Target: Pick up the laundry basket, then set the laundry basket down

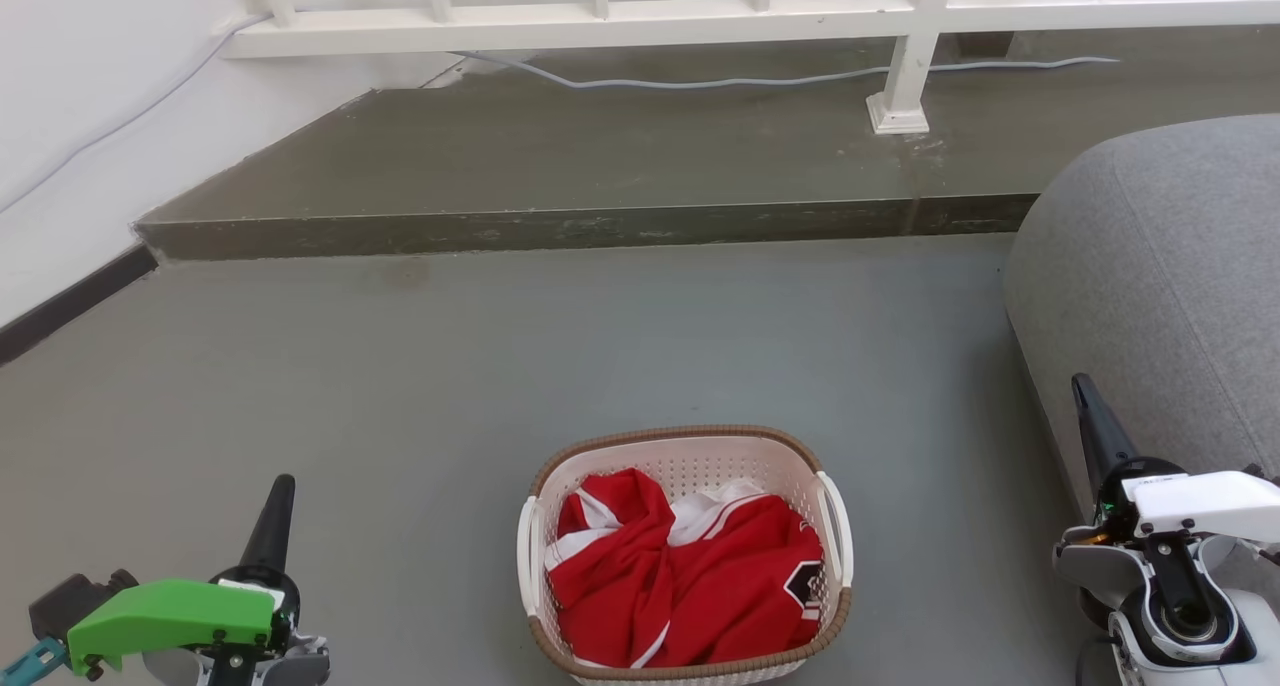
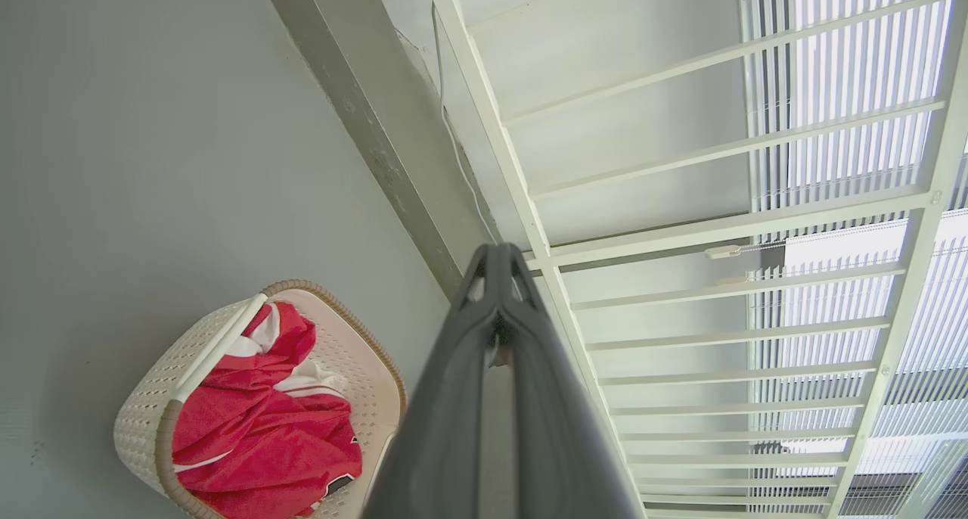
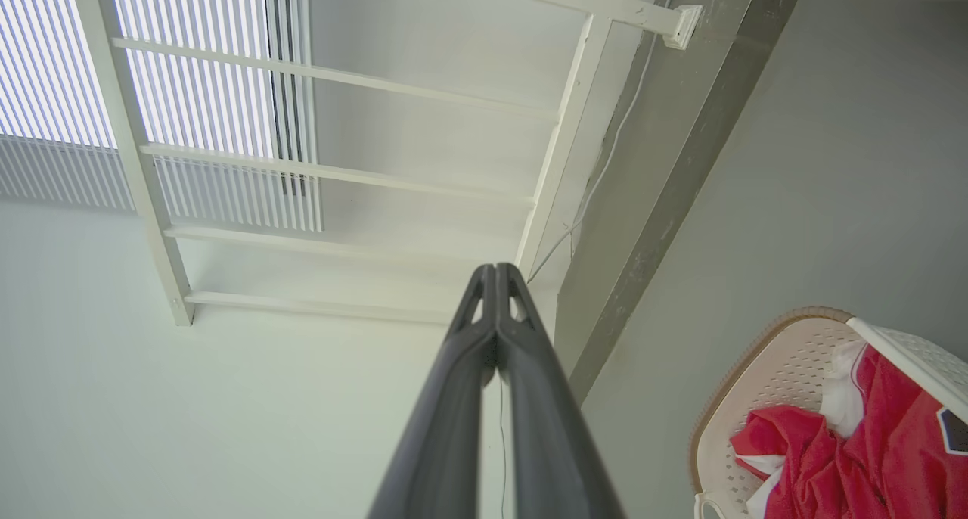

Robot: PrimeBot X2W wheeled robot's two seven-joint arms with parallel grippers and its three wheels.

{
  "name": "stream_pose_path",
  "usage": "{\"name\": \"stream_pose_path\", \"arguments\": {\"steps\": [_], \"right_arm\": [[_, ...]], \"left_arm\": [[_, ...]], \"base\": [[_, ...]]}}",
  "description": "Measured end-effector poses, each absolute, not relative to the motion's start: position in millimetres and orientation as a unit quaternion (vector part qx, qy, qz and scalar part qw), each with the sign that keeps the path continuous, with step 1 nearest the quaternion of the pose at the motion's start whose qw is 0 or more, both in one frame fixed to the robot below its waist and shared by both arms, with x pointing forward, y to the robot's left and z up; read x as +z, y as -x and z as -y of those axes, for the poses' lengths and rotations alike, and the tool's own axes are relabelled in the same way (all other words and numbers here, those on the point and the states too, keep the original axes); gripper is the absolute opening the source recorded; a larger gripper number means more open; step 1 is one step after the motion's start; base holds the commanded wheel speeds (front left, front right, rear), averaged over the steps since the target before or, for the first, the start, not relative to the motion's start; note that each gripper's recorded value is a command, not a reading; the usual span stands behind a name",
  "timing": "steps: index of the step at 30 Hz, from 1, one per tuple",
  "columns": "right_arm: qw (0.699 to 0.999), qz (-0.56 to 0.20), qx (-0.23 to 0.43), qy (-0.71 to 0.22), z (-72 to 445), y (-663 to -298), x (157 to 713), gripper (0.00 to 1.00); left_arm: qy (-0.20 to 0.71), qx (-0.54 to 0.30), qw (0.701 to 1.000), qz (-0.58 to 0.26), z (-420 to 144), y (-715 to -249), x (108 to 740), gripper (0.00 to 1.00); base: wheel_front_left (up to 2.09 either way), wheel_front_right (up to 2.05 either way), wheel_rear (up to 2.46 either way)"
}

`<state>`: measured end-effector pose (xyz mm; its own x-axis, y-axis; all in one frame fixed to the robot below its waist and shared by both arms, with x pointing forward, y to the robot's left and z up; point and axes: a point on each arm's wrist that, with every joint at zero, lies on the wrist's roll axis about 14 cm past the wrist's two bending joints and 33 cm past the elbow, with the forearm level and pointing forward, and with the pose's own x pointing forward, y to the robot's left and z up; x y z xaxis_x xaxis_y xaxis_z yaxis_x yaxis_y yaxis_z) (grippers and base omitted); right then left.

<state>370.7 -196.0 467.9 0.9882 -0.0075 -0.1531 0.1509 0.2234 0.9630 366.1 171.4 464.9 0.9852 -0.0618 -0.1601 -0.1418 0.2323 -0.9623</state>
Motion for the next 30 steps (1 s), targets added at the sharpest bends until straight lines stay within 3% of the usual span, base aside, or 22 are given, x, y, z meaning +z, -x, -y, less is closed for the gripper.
{"name": "stream_pose_path", "arguments": {"steps": [18, 30], "right_arm": [[0.705, -0.025, -0.043, -0.707, 205, -374, 478, 0.00], [0.702, -0.026, -0.045, -0.710, 204, -374, 477, 0.00]], "left_arm": [[0.705, 0.028, 0.706, -0.050, -185, -370, 474, 0.00], [0.707, 0.027, 0.705, -0.045, -187, -372, 477, 0.00]], "base": [[0.00, 0.00, 0.00], [0.00, 0.00, 0.00]]}}
